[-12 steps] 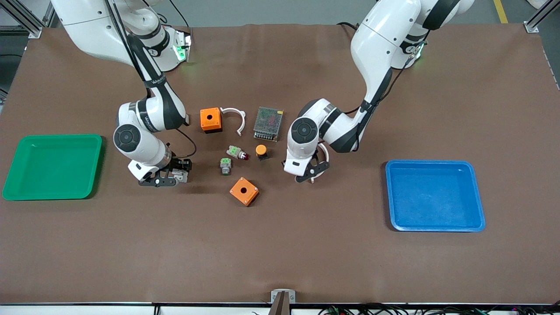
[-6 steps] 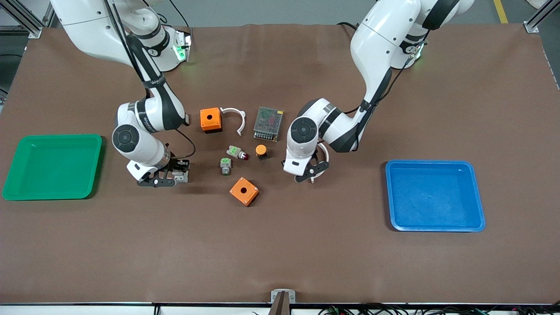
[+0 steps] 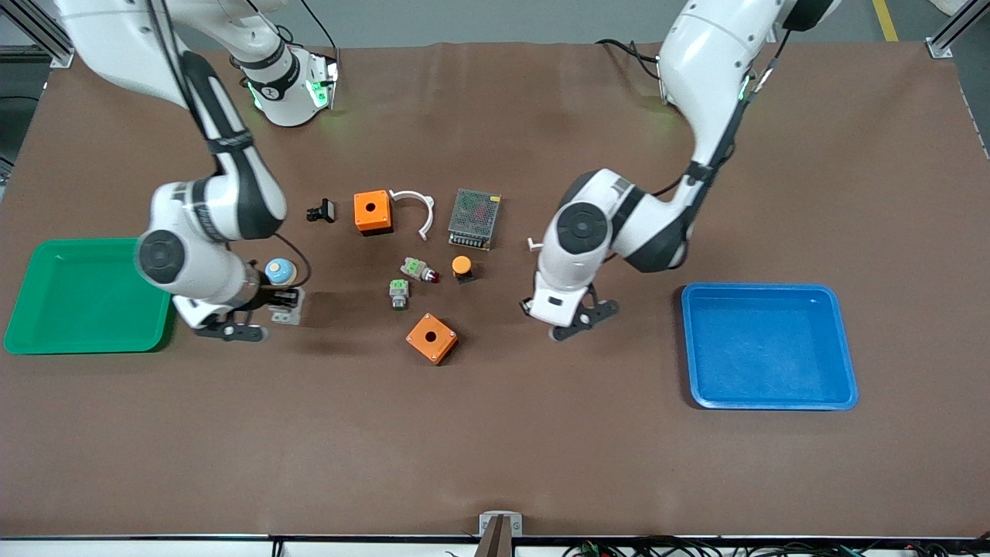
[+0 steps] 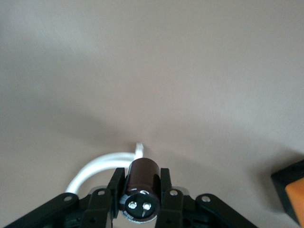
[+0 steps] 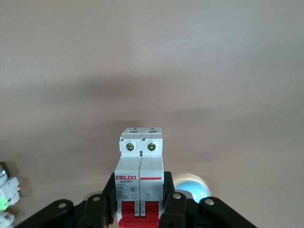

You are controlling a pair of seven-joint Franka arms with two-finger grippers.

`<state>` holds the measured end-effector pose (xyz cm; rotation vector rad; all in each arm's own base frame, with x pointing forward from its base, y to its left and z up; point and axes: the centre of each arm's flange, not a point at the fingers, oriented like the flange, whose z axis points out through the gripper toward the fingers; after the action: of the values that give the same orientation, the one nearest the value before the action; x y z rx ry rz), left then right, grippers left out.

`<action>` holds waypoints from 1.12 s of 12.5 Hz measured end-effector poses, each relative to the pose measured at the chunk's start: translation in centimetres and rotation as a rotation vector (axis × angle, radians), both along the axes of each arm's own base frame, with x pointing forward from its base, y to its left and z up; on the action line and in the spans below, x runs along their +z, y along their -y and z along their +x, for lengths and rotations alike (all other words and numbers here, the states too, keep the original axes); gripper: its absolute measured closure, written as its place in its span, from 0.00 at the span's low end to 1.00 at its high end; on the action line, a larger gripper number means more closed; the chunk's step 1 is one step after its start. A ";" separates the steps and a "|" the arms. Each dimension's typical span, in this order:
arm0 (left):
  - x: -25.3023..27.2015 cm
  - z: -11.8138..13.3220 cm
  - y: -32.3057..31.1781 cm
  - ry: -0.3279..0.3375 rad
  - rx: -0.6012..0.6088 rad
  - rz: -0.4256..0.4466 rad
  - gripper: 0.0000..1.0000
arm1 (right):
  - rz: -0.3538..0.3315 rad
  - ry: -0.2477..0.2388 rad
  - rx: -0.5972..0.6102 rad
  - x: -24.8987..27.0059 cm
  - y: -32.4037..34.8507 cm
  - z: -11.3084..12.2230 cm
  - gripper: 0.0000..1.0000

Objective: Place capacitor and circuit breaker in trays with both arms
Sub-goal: 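Carry the capacitor to the blue tray while the right gripper carries the breaker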

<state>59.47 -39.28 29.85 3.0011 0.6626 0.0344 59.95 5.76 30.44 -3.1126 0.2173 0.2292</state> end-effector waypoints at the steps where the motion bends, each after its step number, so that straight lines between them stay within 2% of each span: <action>1: 1.6 1.3 -2.1 0.014 -0.013 -0.003 0.66 | 0.007 -0.011 -0.007 2.4 2.6 0.7 0.60; 2: 2.8 2.2 -4.2 0.015 -0.033 0.003 0.66 | 0.014 -0.019 -0.013 4.2 5.6 1.1 0.60; 4: 4.4 3.6 -8.6 -0.022 -0.106 0.033 0.66 | 0.004 -0.012 0.006 6.3 12.2 1.5 0.60; 6: 5.3 5.1 -14.2 -0.063 -0.172 0.054 0.66 | -0.033 -0.006 0.036 6.9 19.0 0.8 0.60; 9: 4.3 6.8 -23.0 -0.119 -0.231 0.110 0.66 | -0.027 0.011 0.078 7.5 27.2 -0.6 0.60; 12: 1.0 7.3 -31.6 -0.172 -0.267 0.166 0.66 | -0.016 0.010 0.087 5.2 33.8 -2.1 0.60; 14: -1.1 7.7 -35.7 -0.164 -0.316 0.154 0.66 | -0.013 0.013 0.091 1.8 37.0 -2.9 0.60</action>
<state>67.12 -3.61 28.73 3.2450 0.1967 -0.1867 57.06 -31.24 32.20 -3.1394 0.0778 0.2098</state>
